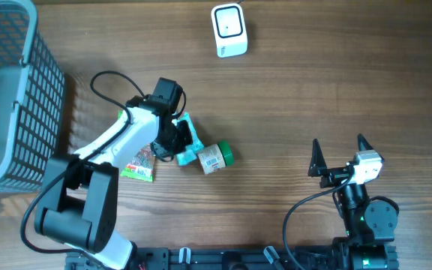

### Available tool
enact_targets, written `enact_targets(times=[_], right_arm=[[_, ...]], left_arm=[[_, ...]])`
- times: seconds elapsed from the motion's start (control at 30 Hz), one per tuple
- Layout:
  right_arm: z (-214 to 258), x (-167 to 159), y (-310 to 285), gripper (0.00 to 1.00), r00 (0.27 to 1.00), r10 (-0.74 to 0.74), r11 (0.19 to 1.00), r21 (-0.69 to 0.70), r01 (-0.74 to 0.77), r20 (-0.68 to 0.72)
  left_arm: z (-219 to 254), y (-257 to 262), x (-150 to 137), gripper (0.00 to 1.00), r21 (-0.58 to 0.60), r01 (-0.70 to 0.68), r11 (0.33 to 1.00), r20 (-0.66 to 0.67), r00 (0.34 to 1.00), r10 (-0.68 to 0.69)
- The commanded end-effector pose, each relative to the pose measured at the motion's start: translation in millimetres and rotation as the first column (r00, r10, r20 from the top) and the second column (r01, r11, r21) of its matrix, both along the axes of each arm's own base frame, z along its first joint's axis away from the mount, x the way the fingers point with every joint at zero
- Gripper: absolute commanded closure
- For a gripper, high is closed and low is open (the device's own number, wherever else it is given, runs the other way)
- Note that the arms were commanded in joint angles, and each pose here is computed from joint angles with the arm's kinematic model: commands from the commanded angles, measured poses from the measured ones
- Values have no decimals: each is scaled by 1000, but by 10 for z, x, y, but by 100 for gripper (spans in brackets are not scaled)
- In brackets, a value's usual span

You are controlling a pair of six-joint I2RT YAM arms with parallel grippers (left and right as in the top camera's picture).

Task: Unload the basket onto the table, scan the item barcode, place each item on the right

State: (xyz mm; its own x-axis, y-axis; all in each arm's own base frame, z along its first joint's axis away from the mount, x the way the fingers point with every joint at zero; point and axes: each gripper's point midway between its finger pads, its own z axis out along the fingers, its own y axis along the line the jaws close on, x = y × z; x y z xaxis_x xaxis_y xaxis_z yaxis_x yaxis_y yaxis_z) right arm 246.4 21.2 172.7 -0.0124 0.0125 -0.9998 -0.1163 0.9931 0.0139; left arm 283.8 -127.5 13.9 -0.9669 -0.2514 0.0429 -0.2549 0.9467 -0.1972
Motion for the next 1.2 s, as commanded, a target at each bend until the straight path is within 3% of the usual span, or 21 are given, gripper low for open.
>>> enact_targets(times=[0.0, 0.23, 0.43, 0.6, 0.87, 1.03, 1.17], right_arm=[[13, -2, 7, 0, 1000, 2, 1000, -9, -2, 8], [14, -2, 6, 0, 1000, 2, 1000, -9, -2, 8], [14, -2, 6, 0, 1000, 2, 1000, -10, -2, 8], [14, -2, 6, 0, 1000, 2, 1000, -10, -2, 8], [13, -2, 6, 0, 1000, 2, 1000, -9, -2, 8], [13, -2, 6, 0, 1000, 2, 1000, -9, -2, 8], [14, -2, 6, 0, 1000, 2, 1000, -10, -2, 8]], left_arm=[[-211, 120, -51, 96, 56, -21, 998, 11, 1000, 20], [-252, 144, -29, 94, 63, 22, 998, 46, 999, -25], [225, 52, 325, 51, 49, 49, 998, 160, 986, -56], [704, 118, 558, 27, 99, 22, 995, 250, 967, -46], [769, 989, 245, 34, 344, -102, 933, 93, 993, 75], [687, 1491, 103, 47, 365, -228, 903, 39, 972, 230], [499, 1747, -43, 47, 371, -307, 876, 13, 945, 326]])
